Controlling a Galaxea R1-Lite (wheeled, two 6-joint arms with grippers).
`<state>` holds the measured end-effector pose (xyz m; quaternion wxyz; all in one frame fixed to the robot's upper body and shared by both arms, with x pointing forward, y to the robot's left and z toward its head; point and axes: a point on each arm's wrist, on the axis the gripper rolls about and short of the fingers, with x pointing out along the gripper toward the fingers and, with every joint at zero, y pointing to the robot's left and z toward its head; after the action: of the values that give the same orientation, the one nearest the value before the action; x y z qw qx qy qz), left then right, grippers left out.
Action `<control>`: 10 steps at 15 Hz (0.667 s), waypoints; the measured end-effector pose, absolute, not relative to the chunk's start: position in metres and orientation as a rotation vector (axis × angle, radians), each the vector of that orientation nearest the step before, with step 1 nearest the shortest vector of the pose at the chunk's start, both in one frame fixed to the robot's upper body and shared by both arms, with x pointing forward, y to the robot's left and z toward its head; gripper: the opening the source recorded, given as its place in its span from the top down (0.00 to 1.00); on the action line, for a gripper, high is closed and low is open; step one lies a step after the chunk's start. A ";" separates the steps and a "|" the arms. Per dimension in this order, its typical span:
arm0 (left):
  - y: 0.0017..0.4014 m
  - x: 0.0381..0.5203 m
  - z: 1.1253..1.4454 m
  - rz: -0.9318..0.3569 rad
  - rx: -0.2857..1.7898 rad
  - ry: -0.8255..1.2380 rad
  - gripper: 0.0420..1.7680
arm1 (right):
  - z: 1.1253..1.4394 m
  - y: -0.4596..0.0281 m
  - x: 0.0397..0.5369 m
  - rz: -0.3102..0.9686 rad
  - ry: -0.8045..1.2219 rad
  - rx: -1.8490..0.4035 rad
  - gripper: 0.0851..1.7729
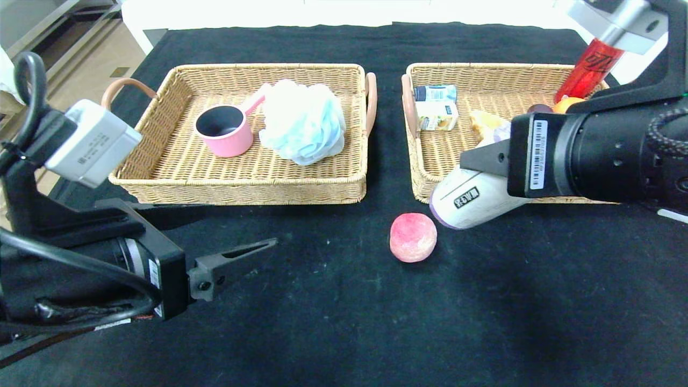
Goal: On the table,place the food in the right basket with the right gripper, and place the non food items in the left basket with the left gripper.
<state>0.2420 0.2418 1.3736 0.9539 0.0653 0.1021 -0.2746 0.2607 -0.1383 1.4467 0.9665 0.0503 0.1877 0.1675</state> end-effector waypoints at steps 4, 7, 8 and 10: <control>0.256 0.234 1.390 -0.509 0.113 0.130 0.03 | 1.448 -0.099 0.257 0.448 0.321 0.150 0.49; 0.262 0.225 1.399 -0.498 0.108 0.083 0.03 | 1.438 -0.070 0.259 0.492 0.324 0.159 0.49; 0.264 0.223 1.402 -0.496 0.108 0.069 0.03 | 1.432 -0.061 0.259 0.502 0.331 0.156 0.49; 0.267 0.218 1.406 -0.493 0.104 0.047 0.03 | 1.419 -0.044 0.262 0.510 0.353 0.136 0.49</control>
<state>0.2184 0.2665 1.4058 0.9682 0.0513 0.0233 -0.2439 0.2616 -0.0444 1.4190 0.9500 0.0666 0.1736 0.2510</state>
